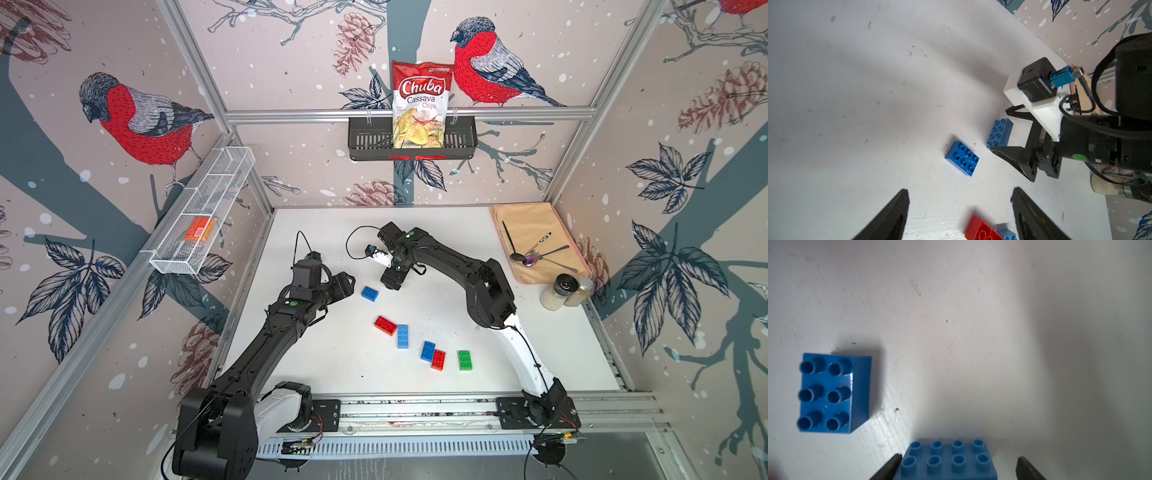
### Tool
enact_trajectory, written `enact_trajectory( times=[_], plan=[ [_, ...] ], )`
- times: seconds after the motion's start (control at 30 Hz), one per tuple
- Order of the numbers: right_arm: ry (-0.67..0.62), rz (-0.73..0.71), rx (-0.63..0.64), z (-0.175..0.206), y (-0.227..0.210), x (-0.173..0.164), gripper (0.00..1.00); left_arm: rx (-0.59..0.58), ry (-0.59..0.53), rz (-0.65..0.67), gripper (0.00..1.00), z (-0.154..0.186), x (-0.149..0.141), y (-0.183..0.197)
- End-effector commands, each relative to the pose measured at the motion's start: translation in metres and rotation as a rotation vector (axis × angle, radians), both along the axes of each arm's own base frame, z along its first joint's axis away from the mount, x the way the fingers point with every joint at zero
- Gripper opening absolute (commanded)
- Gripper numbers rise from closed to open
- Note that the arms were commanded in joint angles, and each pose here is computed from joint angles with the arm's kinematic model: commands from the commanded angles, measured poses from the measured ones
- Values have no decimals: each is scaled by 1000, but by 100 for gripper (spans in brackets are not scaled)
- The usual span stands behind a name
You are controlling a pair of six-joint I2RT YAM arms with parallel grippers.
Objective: Assemble a rectangle with lego
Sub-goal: Adjust the lego brick at the center of the board.
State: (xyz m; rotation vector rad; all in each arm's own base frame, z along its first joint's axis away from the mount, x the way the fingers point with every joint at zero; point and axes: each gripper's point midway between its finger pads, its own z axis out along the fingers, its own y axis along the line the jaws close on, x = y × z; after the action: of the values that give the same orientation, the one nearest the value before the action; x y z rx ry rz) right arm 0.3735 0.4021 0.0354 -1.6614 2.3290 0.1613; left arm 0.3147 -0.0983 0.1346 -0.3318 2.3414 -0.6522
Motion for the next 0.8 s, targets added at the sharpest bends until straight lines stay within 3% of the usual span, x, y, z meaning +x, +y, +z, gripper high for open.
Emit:
enact_trajectory(
  times=[0.0,0.37,0.53,0.77],
  plan=[
    [17,-10,17,0,5,-1,83,9,-40,-7,78,8,6,0],
    [40,-43,33,7,2,-3,76,24,-27,10,78,5,6,5],
    [10,-63,24,10,0,1,83,24,-23,5,78,3,5,4],
    [24,-71,-7,-2,-4,-6,84,24,-21,3,78,3,7,4]
  ],
)
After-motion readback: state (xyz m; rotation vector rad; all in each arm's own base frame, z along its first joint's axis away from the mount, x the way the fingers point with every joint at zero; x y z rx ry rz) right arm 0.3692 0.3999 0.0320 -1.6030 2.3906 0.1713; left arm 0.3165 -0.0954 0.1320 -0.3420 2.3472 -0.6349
